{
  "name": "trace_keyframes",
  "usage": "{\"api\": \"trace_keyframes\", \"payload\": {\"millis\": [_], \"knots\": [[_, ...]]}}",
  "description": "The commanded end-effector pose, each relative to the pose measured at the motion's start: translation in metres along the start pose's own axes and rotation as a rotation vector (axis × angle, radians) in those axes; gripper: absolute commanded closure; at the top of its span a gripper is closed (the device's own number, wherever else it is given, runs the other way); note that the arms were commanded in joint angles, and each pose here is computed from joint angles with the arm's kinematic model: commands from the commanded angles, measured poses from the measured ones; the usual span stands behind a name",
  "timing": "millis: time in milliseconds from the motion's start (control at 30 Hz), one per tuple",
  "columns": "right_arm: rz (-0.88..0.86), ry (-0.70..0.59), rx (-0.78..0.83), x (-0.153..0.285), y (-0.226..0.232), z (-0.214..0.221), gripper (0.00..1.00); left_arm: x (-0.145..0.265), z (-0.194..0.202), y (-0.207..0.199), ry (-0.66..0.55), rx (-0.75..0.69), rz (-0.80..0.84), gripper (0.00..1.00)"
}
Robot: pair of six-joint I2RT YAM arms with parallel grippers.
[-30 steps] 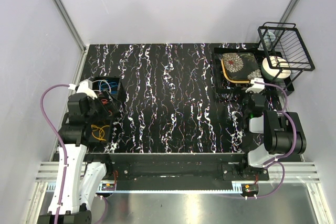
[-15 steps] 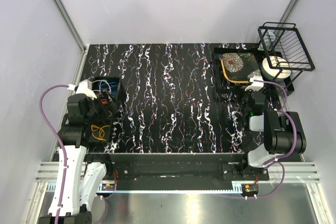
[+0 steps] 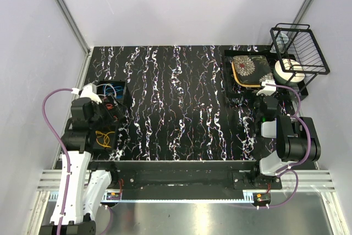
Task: Untangle the cables
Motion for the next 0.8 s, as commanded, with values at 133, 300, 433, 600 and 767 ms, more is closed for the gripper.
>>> {"api": "trace_keyframes", "payload": {"millis": [133,300,433,600,767], "knots": [[0.007,-0.046,0.012,-0.007,-0.003,-0.013,0.0,-0.001,-0.007,0.001,-0.02,-0.012,-0.036,0.01],[0.004,-0.047,0.013,-0.007,-0.002,-0.013,0.0,-0.002,-0.009,0.014,-0.027,0.03,-0.179,0.01],[0.004,-0.047,0.013,-0.007,-0.002,-0.013,0.0,-0.004,-0.012,0.021,-0.023,0.043,-0.266,0.01],[0.004,-0.047,0.014,-0.007,-0.002,-0.013,0.0,-0.002,-0.012,0.02,-0.038,0.042,-0.253,0.01],[0.006,-0.047,0.013,-0.007,-0.002,-0.013,0.0,-0.002,-0.012,0.019,-0.04,0.04,-0.239,0.01]]}}
Point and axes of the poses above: each gripper's point midway between its finger pads, its own x axis back along the fingers, its own y axis along the line the jaws close on, z = x × y, the point moved 7 cm from there along x, back along the fingers, and after that the axes turned 6 degrees about x, right-handed, at the moved point
